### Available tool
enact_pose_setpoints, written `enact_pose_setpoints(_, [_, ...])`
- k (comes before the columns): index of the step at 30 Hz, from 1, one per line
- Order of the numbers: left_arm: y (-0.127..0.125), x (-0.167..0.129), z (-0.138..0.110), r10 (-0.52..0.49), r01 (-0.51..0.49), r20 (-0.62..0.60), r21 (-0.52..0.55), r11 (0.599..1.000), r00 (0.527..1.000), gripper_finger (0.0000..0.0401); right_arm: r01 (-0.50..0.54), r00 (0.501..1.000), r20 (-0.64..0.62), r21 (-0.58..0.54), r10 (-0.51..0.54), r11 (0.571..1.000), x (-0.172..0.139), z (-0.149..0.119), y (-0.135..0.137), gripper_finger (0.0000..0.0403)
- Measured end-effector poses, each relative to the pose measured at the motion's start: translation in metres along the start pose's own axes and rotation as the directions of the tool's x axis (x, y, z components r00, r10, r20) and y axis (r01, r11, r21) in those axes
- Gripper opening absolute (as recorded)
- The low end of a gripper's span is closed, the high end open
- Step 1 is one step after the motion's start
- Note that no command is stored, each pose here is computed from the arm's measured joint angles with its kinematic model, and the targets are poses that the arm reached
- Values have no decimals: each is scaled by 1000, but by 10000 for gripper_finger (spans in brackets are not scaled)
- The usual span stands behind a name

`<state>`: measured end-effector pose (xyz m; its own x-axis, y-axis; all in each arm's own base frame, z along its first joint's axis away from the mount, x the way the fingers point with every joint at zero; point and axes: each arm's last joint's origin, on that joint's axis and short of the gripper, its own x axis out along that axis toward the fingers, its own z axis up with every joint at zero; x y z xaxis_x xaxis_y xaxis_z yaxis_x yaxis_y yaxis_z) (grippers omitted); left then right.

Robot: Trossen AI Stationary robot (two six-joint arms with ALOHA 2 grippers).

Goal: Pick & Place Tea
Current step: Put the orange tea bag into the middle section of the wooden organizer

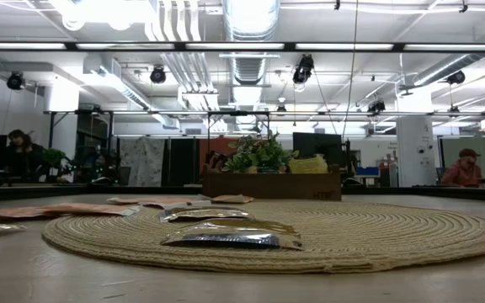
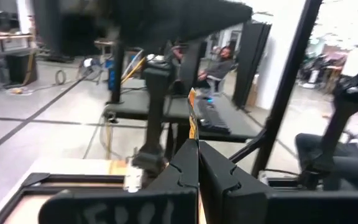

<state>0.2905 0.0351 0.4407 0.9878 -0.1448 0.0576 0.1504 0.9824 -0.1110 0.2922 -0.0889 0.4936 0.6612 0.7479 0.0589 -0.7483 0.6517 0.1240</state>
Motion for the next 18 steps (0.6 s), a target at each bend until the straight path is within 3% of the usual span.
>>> enact_pose_setpoints(6, [20,9,-13,56,-52,-59,67,996,997,0,30,999,17,-47,-29,998,-14,12,16,166])
enact_pose_setpoints(18, [57,35,-54,45,-45,-205,3,999,978,0,66,997,-36,8,-65,998,-24,4,22,144])
